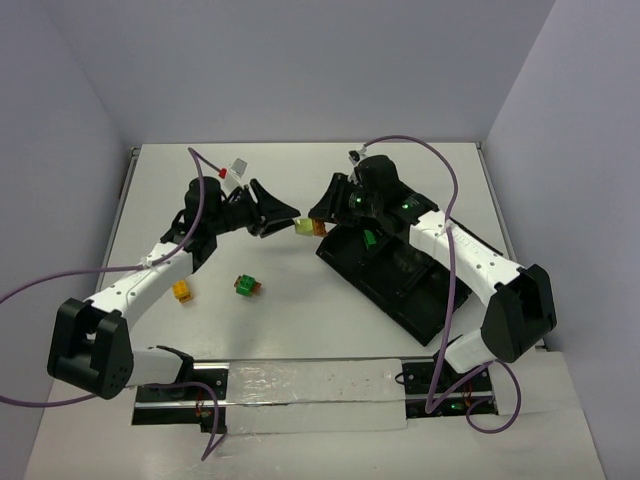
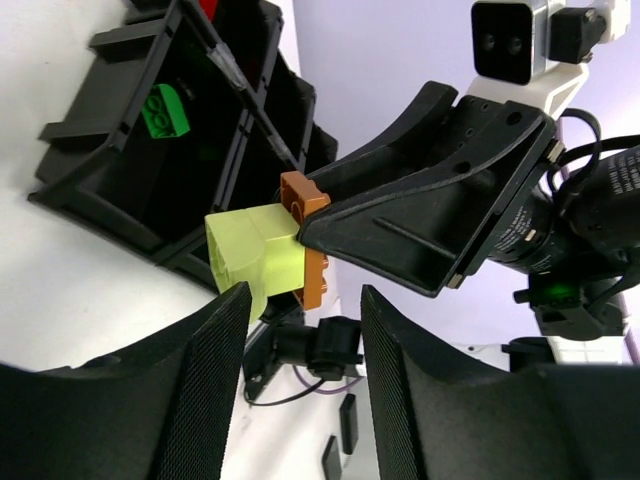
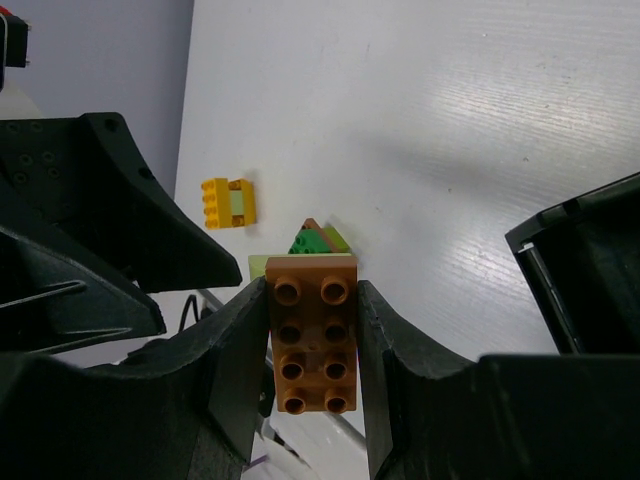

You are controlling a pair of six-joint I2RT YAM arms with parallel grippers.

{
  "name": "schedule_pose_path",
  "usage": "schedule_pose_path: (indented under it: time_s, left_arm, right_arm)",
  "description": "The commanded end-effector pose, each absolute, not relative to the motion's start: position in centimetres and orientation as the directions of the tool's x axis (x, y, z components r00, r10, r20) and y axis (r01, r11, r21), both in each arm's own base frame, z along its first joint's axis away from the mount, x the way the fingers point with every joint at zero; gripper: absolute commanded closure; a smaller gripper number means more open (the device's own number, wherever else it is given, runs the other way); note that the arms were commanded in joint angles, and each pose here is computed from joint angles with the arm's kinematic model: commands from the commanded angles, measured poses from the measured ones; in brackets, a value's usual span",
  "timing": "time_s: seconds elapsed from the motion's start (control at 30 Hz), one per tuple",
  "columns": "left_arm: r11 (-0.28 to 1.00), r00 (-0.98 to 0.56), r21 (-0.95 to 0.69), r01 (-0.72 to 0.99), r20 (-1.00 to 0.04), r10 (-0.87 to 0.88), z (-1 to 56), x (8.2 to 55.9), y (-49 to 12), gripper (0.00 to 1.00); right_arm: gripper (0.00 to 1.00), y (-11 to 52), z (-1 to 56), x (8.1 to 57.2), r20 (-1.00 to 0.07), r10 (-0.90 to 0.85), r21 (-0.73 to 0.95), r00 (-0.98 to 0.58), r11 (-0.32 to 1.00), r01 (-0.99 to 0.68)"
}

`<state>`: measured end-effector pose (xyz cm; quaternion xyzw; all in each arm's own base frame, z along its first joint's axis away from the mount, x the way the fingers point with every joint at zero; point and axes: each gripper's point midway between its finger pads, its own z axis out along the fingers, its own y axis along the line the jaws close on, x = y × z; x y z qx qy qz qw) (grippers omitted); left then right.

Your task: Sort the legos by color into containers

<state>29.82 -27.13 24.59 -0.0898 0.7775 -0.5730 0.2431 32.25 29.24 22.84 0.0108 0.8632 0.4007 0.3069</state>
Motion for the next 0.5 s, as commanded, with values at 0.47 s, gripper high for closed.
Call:
schedule_pose_path:
  time_s: [0.47]
  left_arm:
    - [0.350,-0.860,-0.921,0.170,-0.312,-0.404,25.0,30.3,-27.9,0.37]
  right_arm:
    - [1.00,29.2,25.8,32.2,-0.558,0.303,0.726,-0.773,0.629,-0.277]
